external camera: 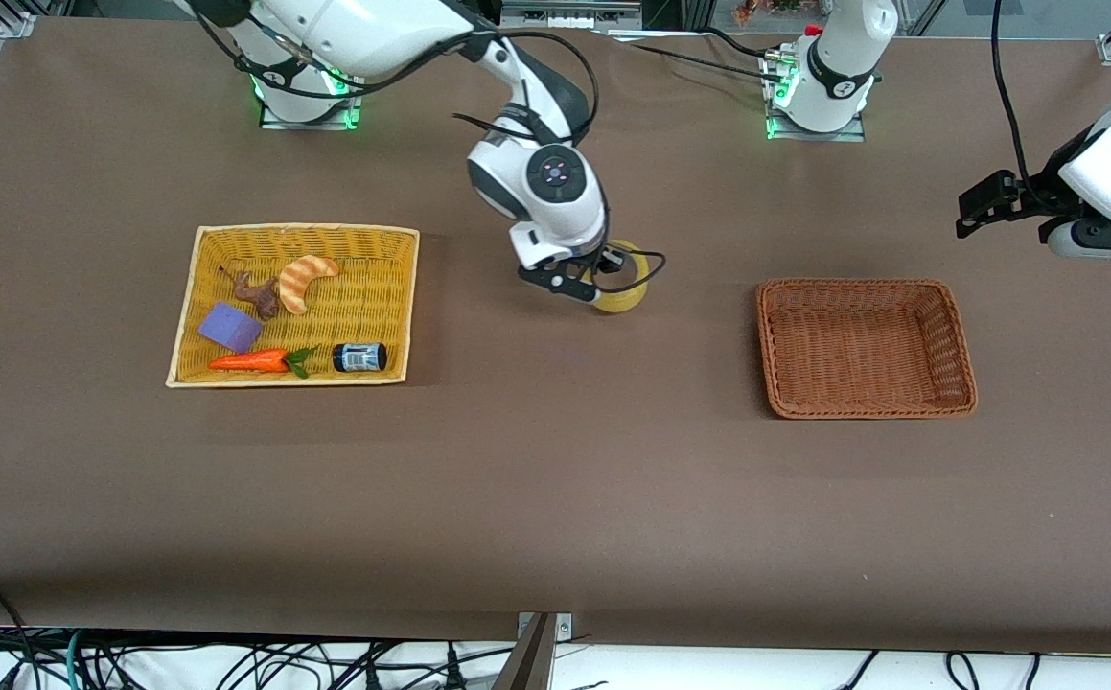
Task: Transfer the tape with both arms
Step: 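Set the tape roll on the table while the left gripper reaches over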
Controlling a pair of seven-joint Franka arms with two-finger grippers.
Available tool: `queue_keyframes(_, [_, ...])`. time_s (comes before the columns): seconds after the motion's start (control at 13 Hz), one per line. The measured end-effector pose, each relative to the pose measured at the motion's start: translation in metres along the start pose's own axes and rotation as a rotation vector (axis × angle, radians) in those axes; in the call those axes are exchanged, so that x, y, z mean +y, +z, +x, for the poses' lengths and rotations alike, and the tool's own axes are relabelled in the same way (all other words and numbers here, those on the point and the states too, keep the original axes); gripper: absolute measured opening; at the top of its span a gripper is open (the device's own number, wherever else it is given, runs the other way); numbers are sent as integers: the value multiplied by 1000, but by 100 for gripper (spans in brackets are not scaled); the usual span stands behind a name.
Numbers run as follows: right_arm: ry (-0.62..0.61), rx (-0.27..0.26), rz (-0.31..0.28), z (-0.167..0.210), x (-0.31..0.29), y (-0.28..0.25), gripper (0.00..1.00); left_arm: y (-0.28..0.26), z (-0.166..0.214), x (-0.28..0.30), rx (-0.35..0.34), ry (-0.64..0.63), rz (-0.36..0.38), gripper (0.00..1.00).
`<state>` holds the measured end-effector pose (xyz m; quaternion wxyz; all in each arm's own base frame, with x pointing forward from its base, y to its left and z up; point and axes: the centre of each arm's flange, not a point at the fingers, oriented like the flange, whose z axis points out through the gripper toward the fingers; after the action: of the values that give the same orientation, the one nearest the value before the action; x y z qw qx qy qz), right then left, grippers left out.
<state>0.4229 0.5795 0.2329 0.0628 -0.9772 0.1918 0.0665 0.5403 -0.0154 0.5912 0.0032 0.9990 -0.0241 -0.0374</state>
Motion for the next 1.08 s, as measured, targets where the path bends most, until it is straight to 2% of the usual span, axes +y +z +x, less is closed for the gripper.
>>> queue_keyframes(0.23, [16,29,0,-22,-5,33,21,0,0,0,-1,0,0,100])
queue_keyframes(0.54, [32,41,8,-14,-7,32,25,0,0,0,-1,0,0,100])
queue_keyframes(0.69, [54,45,23,-10,-11,25,41,0,0,0,-2,0,0,100])
queue_keyframes(0.85, [73,56,46,-1,-17,7,63,1,-1,1,-14,2,-2,100])
queue_keyframes(1.08, [130,90,24,38,-10,-58,95,10,-9,12,-96,18,-21,100])
